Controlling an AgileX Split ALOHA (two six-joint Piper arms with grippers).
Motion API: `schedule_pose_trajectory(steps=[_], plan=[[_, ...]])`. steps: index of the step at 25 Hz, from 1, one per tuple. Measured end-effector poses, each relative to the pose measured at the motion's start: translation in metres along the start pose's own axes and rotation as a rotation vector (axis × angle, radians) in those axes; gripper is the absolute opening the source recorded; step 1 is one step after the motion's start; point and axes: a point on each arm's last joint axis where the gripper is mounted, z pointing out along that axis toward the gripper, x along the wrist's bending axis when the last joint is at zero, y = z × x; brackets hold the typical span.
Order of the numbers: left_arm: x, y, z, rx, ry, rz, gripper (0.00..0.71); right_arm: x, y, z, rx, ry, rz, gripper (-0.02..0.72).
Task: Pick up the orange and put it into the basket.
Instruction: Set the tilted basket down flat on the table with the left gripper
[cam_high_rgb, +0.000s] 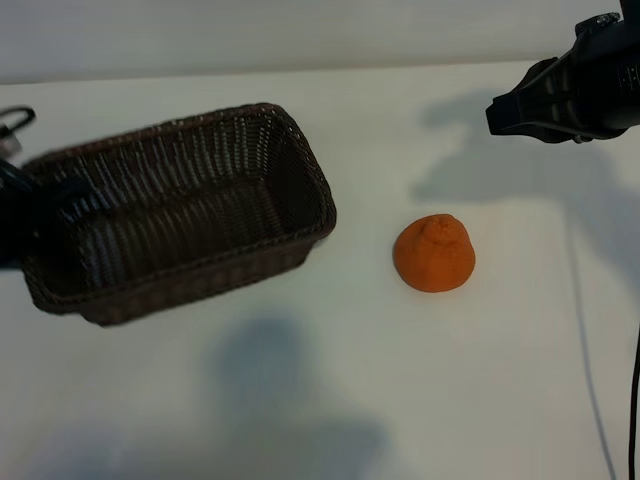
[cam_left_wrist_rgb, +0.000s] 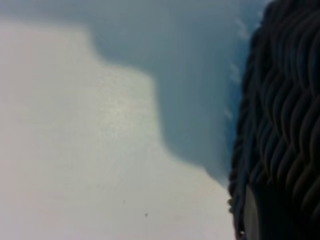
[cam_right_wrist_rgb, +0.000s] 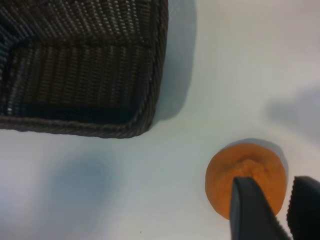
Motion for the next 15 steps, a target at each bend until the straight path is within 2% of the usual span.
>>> schedule_pose_trajectory(steps=[3,7,15], plan=[[-0.008,0.003,-0.024,-0.042,-0.01,0.029,0.152,0.0,0.0,0.0,0.0,0.0,0.0,0.232],[-0.015,0.003,-0.046,-0.045,-0.021,0.055,0.152,0.0,0.0,0.0,0.0,0.0,0.0,0.232],[-0.017,0.002,-0.052,-0.018,-0.022,0.07,0.151,0.0,0.0,0.0,0.0,0.0,0.0,0.232]])
